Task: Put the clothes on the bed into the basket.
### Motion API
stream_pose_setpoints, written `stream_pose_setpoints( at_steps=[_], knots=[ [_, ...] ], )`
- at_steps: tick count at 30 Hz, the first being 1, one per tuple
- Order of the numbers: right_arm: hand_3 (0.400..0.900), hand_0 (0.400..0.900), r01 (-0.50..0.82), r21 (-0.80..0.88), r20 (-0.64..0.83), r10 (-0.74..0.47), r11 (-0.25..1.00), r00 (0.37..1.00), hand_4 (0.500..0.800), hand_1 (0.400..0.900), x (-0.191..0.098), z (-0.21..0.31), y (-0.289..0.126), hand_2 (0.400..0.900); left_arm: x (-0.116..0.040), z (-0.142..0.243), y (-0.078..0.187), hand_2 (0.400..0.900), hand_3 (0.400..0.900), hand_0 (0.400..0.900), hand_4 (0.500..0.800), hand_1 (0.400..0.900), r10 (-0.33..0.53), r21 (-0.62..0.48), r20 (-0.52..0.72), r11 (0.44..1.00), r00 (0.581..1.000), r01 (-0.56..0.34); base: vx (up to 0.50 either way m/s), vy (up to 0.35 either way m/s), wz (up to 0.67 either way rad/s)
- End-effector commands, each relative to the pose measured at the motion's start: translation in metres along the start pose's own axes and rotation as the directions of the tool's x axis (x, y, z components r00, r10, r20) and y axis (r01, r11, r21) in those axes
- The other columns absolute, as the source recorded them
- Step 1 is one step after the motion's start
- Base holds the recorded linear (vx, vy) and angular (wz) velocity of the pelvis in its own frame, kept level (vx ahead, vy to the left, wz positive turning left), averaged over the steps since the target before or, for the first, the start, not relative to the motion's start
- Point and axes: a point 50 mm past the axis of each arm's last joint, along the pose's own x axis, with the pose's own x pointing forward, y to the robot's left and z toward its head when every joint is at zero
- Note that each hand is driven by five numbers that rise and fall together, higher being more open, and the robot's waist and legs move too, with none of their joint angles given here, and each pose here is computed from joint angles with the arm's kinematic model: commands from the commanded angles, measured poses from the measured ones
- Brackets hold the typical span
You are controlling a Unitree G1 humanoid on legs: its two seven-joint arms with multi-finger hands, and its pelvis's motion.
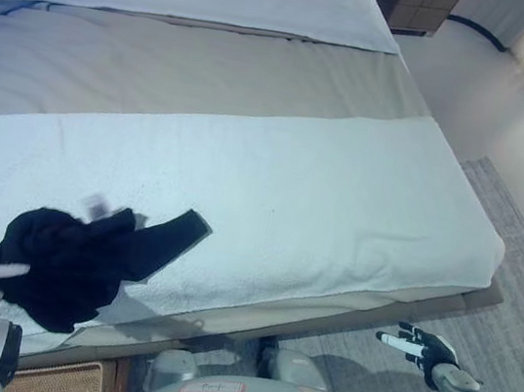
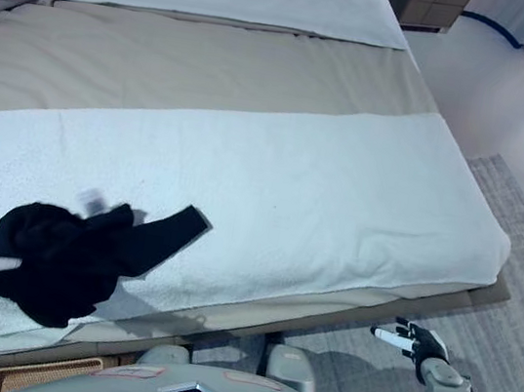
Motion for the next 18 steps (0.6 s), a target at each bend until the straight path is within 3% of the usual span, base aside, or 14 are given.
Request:
stream_pose_setpoints(
  at_steps=[1,7,18],
  knots=[
    [0.9,0.9,0.118,0.006,0.008,-0.118,0.993,0.993,0.8,0.9,-0.011,0.001,-0.044,0.9,0.0,-0.028,0.07,0.4,0.4,0.4,0.5,0.4,0.184,0.019,-0.079,0.983,0.98,-0.183,-0.001,0.027,0.05],
    [0.9,0.9,0.112,0.014,-0.01,-0.111,0.994,0.994,0.8,0.9,-0.012,-0.004,-0.044,0.9,-0.006,-0.067,0.082,0.4,0.4,0.4,0.5,0.4,0.192,0.005,-0.204,0.981,0.96,-0.195,-0.006,0.007,0.03],
    [0.9,0.9,0.094,0.031,-0.023,-0.094,0.995,0.995,0.8,0.9,-0.013,-0.007,-0.043,0.9,-0.018,-0.112,0.072,0.4,0.4,0.4,0.5,0.4,0.145,0.005,-0.352,0.988,0.925,-0.153,-0.003,0.007,0.02]
  ],
)
